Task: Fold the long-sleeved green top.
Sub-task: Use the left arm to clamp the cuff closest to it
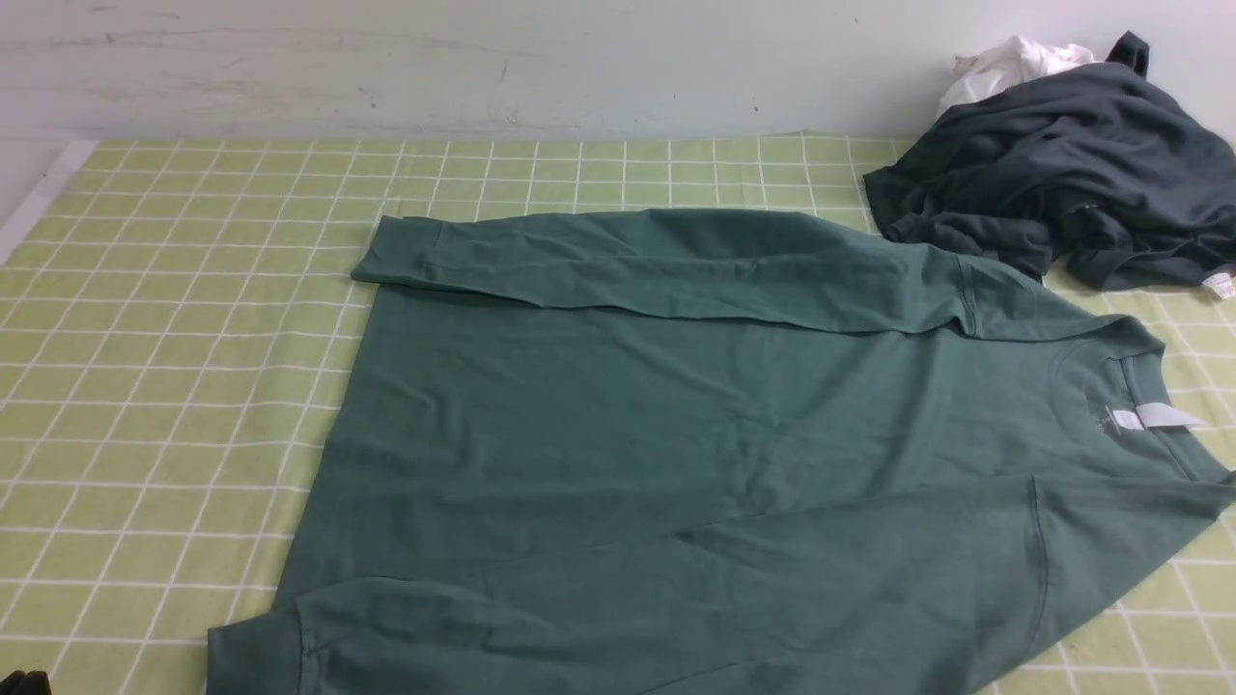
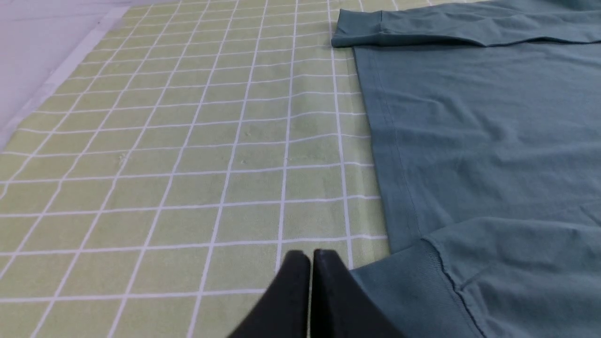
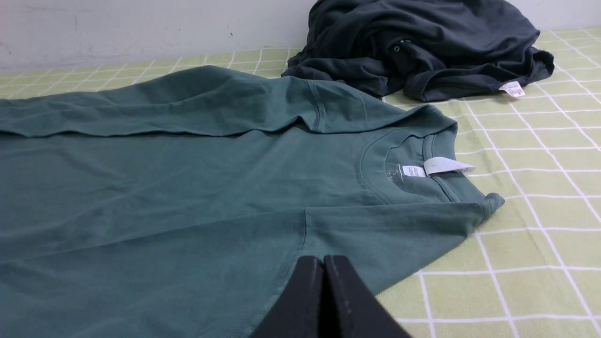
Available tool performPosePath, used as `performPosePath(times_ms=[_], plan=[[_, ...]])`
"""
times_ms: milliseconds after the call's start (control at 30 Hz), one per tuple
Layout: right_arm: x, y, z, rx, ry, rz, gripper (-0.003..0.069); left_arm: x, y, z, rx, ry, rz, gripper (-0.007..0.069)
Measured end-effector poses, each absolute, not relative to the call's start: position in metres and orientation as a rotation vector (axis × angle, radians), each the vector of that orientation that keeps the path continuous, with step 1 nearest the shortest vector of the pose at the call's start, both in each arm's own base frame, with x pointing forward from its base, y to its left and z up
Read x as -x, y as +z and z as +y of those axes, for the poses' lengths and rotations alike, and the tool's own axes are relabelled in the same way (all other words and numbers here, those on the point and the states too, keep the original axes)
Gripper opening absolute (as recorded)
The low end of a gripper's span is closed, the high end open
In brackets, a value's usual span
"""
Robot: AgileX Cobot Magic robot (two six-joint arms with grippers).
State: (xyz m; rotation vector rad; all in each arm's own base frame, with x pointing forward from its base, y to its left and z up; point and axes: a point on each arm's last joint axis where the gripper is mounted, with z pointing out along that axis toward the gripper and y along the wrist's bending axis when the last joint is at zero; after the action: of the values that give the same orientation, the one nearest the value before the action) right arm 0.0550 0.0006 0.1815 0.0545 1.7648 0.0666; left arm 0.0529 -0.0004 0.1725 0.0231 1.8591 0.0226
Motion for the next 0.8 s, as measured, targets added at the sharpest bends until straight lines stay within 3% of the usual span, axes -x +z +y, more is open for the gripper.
performPosePath(times_ms=[600, 667, 800], plan=[[-0.055, 0.182, 0.000, -0.023, 0.025, 1.755, -0.0016, -0.054, 0.176, 0.000, -0.036, 0.046, 1.821, -0.0003], [-0.056, 0.186, 0.000, -0.006, 0.012, 1.706, -0.0016, -0.056, 0.184, 0.001, -0.034, 0.053, 1.726, -0.0003], [-0.056, 0.211, 0.002, 0.029, 0.019, 1.427, -0.0016, -0.056, 0.209, 0.001, -0.024, 0.064, 1.451, -0.0003]])
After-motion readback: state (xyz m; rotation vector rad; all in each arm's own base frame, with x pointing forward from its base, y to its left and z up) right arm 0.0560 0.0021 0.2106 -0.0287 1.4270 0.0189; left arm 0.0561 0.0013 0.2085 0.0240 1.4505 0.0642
